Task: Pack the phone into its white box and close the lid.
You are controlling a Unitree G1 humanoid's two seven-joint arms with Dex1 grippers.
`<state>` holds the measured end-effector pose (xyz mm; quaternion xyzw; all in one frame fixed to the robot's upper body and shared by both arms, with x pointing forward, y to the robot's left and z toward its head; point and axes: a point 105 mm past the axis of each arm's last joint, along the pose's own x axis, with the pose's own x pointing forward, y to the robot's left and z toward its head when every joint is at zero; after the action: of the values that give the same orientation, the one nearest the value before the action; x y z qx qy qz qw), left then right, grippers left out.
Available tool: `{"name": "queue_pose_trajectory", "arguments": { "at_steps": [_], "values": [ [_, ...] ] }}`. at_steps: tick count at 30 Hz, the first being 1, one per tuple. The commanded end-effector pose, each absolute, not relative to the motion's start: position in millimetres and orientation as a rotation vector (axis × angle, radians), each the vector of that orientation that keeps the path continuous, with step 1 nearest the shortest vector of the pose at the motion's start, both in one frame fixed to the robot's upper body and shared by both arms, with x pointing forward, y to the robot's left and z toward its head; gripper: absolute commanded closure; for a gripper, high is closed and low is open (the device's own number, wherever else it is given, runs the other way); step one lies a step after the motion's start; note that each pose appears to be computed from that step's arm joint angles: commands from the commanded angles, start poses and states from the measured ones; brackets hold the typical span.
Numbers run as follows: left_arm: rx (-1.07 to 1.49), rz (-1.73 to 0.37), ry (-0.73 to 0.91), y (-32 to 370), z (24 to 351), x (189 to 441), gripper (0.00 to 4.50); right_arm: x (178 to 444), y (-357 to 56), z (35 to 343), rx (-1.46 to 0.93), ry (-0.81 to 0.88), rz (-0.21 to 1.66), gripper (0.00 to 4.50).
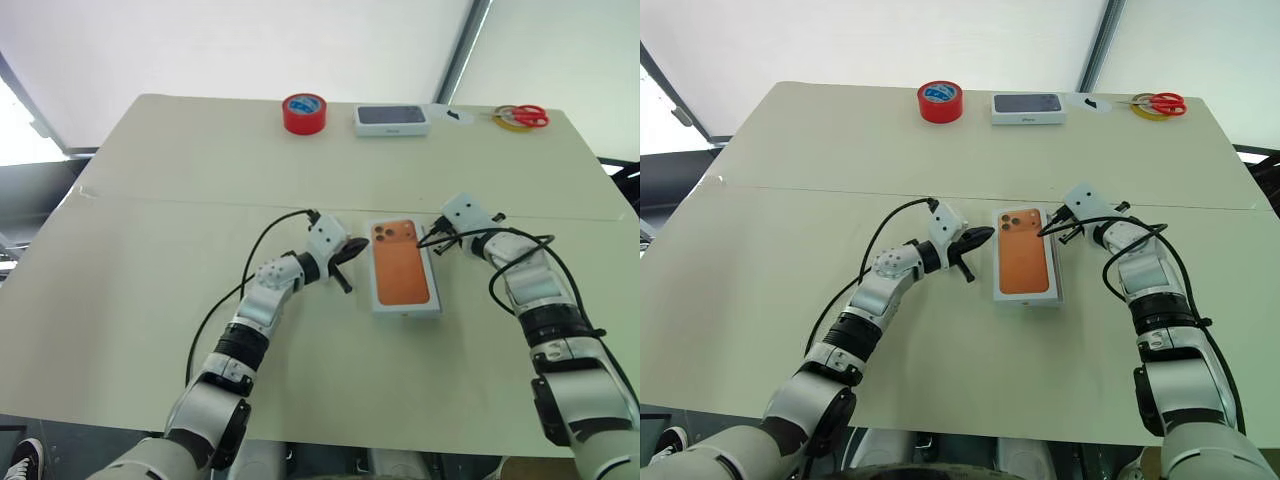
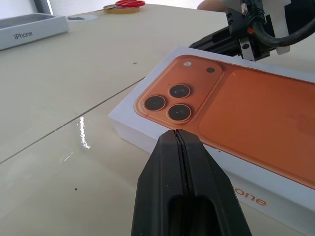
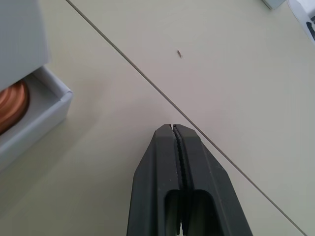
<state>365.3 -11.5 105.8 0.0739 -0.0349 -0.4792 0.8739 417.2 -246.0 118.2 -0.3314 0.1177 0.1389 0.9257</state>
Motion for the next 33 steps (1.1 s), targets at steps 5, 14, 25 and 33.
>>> {"name": "queue_pose_trajectory", "arguments": {
  "at_steps": [5, 14, 25, 33],
  "values": [
    [0.167, -1.041, -0.095, -9.8, 113.6, 354.3, 4.5, 408.8, -234.9, 174.4, -0.568, 0.069, 0.392, 4.46],
    [0.267, -1.074, -0.002, -10.4, 90.9, 347.0, 4.5, 363.8, -237.0, 167.5, -0.547, 0.162, 0.597, 4.46],
    [0.244, -1.136, -0.067, -40.9, 109.2, 350.1, 4.5, 357.0, -262.0, 159.3, -0.594, 0.225, 0.542, 4.46],
    [0.265, -1.146, -0.065, -35.0, 104.8, 347.4, 4.5, 352.8, -239.4, 168.9, -0.514, 0.142, 0.629, 4.46]
  ]
}}
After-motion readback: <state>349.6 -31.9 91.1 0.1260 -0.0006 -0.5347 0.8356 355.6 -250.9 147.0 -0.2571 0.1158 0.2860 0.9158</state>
